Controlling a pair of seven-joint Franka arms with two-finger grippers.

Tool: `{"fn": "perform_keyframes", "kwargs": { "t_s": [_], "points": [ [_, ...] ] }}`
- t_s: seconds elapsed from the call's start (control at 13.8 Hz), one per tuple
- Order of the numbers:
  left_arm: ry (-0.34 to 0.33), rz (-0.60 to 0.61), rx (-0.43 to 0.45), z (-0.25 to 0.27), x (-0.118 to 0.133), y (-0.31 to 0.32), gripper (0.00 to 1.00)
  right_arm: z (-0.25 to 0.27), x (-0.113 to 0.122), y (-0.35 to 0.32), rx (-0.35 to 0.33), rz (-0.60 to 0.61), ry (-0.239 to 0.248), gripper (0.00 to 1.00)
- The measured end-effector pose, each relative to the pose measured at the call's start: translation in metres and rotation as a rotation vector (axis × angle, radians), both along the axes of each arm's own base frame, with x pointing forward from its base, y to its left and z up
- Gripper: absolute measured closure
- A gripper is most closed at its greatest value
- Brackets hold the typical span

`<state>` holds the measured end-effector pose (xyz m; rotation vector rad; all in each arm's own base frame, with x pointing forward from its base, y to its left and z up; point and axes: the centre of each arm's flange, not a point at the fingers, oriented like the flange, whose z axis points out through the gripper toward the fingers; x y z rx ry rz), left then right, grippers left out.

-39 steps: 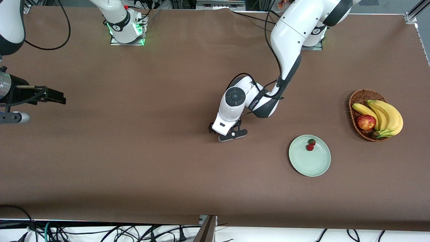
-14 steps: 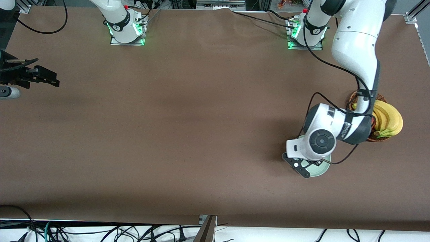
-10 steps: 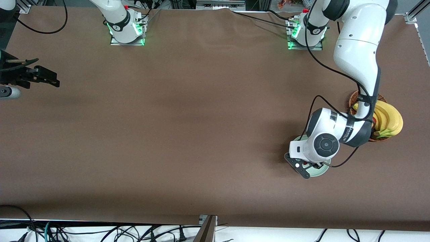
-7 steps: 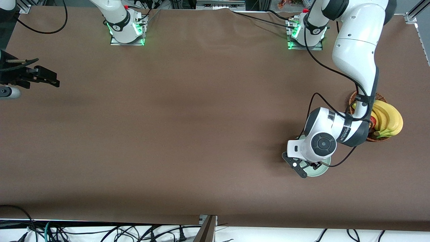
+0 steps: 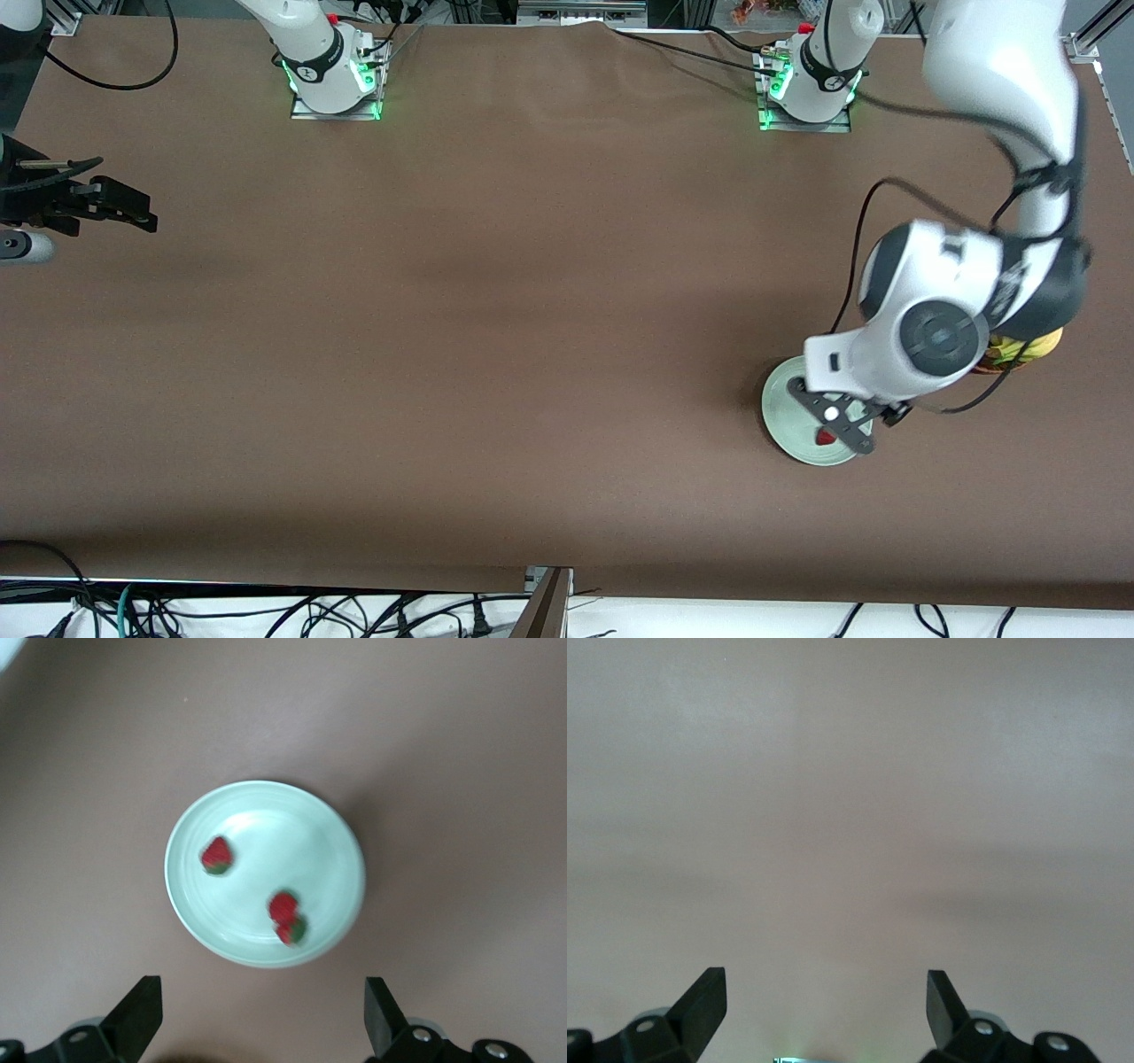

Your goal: Collect all strawberries into plate

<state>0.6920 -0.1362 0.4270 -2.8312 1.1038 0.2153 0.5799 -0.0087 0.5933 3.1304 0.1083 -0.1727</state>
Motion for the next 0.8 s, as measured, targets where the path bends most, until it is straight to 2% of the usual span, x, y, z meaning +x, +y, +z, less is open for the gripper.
{"fn": "perform_keyframes", "kwargs": {
  "t_s": [0.14,0.29,0.43,0.58,0.65,0.8],
  "points": [
    [0.015,0.071,-0.013,0.059,-0.025,0.008,0.00,-0.001,0.001,0.000,0.000,0.000,0.001,0.00],
    [0.033,0.163,0.009,0.101,-0.049,0.017,0.00,-0.002,0.001,0.000,0.000,0.000,0.003,0.00],
    [0.010,0.290,0.029,0.140,-0.070,0.024,0.00,-0.003,0.002,0.000,0.000,0.000,0.003,0.00],
    [-0.037,0.484,0.048,0.175,-0.093,0.036,0.00,-0.003,0.002,0.000,0.000,0.000,0.003,0.00],
    [-0.062,0.624,0.054,0.188,-0.106,0.045,0.00,-0.003,0.002,0.000,0.000,0.000,0.003,0.00],
    [-0.095,0.819,0.051,0.199,-0.127,0.067,0.00,-0.003,0.002,0.000,0.000,0.000,0.003,0.00]
  ]
}}
